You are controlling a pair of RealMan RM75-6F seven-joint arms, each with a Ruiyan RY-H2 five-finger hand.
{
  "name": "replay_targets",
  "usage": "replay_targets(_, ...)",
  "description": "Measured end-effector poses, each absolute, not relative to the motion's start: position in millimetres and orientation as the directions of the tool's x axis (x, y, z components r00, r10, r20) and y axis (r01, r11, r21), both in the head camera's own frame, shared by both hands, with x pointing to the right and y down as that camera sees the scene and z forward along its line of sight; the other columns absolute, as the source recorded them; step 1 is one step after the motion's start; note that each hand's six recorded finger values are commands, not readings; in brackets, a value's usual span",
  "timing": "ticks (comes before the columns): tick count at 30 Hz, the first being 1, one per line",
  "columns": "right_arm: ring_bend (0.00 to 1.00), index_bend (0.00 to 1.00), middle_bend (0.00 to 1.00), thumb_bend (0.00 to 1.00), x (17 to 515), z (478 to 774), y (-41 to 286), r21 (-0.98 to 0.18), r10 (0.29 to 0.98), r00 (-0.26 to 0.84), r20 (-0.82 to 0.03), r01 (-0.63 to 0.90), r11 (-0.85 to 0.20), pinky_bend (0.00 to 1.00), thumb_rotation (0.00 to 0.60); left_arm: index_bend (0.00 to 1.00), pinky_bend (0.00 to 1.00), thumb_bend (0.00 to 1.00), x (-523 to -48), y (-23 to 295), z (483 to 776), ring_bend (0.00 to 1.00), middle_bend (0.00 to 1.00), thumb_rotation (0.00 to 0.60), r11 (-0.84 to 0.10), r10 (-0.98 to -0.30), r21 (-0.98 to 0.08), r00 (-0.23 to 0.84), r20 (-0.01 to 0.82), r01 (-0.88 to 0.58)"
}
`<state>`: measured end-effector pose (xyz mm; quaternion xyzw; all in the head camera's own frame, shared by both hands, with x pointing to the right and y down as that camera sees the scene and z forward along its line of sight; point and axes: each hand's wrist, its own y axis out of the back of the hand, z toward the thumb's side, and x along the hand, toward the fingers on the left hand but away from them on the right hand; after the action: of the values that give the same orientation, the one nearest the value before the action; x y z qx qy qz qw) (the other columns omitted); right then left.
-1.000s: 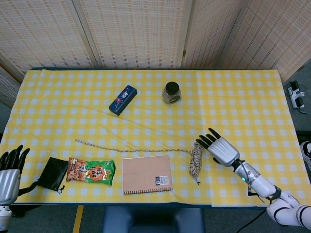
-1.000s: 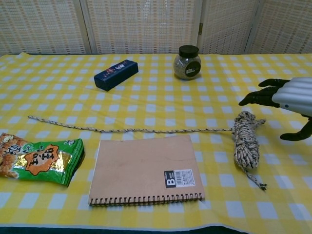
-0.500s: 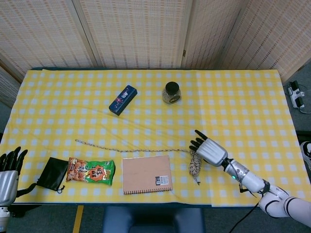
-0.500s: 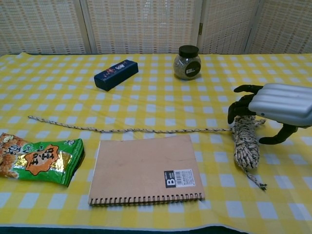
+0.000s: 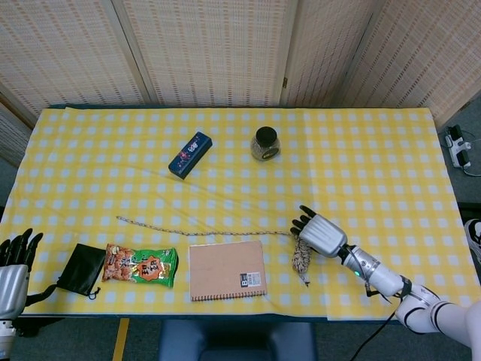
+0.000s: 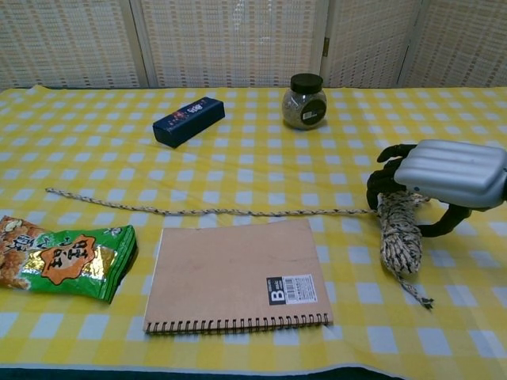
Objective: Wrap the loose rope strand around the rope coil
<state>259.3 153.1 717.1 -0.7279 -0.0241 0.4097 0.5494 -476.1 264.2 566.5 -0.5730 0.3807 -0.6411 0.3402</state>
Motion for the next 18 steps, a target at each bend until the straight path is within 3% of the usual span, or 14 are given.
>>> replay_targets(14, 0.42, 0.5, 0.41, 0.3, 260.5, 725.8, 150.8, -0.815, 0.488, 0.657, -0.575, -0.406, -0.413, 0.28, 0.6, 0.0, 0.0, 0.13, -476.8, 265.5, 570.3, 0.0, 0.0, 0.6, -0.492, -0.865, -0.871, -0.115, 0.489, 0.002)
replay_targets(18, 0.47, 0.56, 0.45, 0.36, 258.2, 726.9, 149.8, -0.819, 0.487, 0.663, -0.568, -0.396, -0.415, 0.34, 0.6, 0.0, 0.0, 0.13, -477.5, 265.5, 570.5, 0.0, 0.0, 0.6, -0.493, -0.864, -0.87, -0.116, 0.489, 0.002)
